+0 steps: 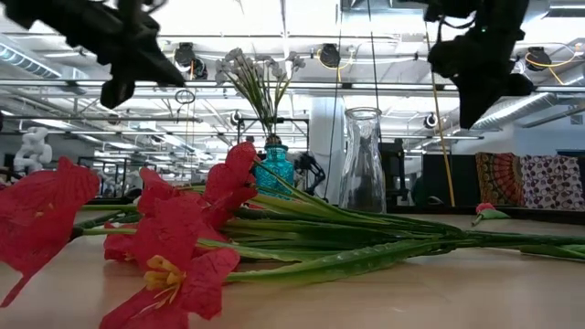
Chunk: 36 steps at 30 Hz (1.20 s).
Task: Sort flowers into vase by color
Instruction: Put the white flowers into the blue vase
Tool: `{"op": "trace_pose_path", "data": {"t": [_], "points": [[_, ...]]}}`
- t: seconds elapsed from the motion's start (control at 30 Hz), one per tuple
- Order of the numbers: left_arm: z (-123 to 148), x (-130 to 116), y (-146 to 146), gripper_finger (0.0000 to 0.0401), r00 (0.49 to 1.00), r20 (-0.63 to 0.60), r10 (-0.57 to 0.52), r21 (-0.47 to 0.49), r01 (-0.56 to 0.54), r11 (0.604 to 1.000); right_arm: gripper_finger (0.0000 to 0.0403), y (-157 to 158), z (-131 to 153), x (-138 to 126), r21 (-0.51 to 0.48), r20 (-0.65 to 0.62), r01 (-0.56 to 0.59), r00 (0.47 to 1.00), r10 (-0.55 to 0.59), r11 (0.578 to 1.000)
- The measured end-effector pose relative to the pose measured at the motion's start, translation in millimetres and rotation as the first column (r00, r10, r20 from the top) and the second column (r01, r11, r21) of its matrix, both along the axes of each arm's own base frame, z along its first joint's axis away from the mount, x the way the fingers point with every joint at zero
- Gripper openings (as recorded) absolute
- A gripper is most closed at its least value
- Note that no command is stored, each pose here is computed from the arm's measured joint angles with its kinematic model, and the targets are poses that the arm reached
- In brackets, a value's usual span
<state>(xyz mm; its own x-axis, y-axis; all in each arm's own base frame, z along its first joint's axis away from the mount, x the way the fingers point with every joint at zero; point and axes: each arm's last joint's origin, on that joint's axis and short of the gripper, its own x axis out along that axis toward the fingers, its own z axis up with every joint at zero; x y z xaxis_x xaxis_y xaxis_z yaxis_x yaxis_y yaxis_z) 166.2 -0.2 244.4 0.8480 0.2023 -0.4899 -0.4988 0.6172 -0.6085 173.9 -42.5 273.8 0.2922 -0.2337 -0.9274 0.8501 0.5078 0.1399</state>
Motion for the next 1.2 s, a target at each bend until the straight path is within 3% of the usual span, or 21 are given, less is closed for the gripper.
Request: {"op": "trace_pose_path", "data": {"t": [0.23, 0.43, 0.57, 0.83, 1.07, 1.2], "points": [[8, 37, -14, 0.0001, 0.943, -0.331, 0.039, -0.101, -0.076, 0.992, 0.0, -15, 13, -24, -0.043, 0.112, 0.006, 0.994, -0.001, 0.999], [13, 66, -34, 0.0, 0.871, -0.489, 0.054, -0.166, -0.153, 0.974, 0.0, -24, 14, -28, -0.083, 0.106, -0.006, 0.994, 0.015, 0.997], [10, 82, -47, 0.0, 0.82, -0.569, 0.07, -0.21, -0.227, 0.951, 0.0, -30, 14, -25, -0.112, 0.107, -0.025, 0.994, 0.037, 0.993], [-28, 105, -62, 0.0005, 0.717, -0.693, 0.078, -0.302, -0.387, 0.872, 0.0, -38, 16, -24, -0.17, 0.113, -0.066, 0.99, 0.086, 0.983], [-57, 116, -69, 0.0051, 0.619, -0.785, 0.032, -0.335, -0.467, 0.819, 0.0, -39, 16, -25, -0.192, 0.087, -0.11, 0.988, 0.128, 0.975], [-67, 119, -71, 0.0086, 0.589, -0.808, 0.015, -0.341, -0.488, 0.803, 0.0, -39, 16, -25, -0.2, 0.077, -0.13, 0.986, 0.148, 0.971]]}}
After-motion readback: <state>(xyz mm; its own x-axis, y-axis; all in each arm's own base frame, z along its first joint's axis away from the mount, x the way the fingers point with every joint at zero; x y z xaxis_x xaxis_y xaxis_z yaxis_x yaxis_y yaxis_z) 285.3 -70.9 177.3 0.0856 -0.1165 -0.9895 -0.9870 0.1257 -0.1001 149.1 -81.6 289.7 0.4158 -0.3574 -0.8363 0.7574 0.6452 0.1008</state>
